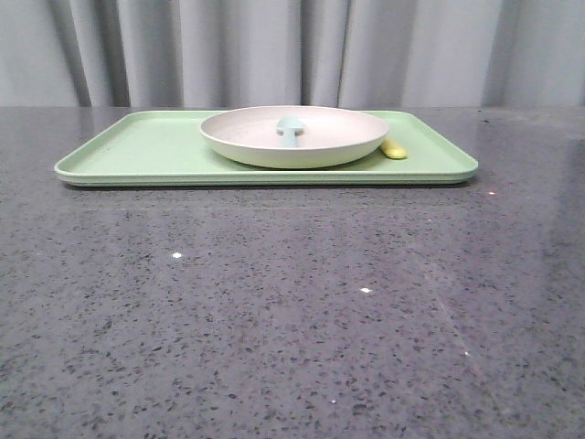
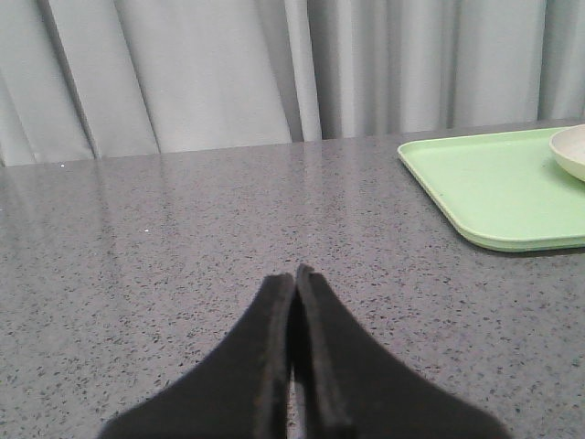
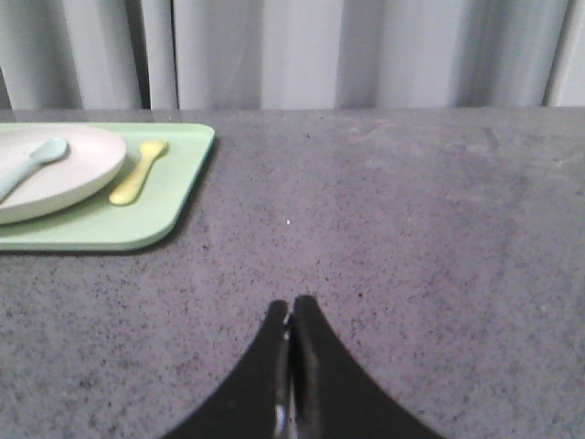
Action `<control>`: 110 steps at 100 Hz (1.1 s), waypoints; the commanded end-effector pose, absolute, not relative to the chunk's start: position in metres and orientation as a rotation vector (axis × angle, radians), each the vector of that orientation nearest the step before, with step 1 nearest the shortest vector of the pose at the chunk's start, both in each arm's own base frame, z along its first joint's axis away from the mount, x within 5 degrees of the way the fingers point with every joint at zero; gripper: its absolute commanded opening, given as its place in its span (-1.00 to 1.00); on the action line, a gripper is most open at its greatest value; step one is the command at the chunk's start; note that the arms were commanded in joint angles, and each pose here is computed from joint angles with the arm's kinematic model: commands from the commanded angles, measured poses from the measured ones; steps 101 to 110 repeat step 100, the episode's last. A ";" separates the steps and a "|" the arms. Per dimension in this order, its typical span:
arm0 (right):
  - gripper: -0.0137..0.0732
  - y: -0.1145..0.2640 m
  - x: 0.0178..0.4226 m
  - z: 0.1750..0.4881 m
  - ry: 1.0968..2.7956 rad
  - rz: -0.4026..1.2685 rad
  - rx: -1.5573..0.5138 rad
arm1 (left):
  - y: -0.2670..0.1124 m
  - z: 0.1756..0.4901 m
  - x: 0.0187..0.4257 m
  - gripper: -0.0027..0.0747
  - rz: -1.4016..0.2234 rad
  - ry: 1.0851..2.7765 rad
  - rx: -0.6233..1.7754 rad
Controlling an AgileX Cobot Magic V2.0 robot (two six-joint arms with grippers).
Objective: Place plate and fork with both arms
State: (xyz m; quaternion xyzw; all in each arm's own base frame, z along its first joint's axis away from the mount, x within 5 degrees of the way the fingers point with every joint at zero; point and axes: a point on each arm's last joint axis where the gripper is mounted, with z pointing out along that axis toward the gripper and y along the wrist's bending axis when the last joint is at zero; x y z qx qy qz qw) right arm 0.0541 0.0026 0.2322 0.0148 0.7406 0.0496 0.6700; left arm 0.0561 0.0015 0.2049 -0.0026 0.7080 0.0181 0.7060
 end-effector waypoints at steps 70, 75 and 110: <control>-0.84 0.003 0.055 0.198 1.579 0.089 0.012 | 0.002 0.209 0.054 -0.98 0.034 1.482 -0.020; -0.84 0.003 0.055 0.198 1.579 0.089 0.012 | 0.002 0.209 0.054 -0.98 0.034 1.482 -0.020; -0.84 0.003 0.055 0.198 1.579 0.089 0.012 | 0.002 0.209 0.054 -0.98 0.034 1.482 -0.020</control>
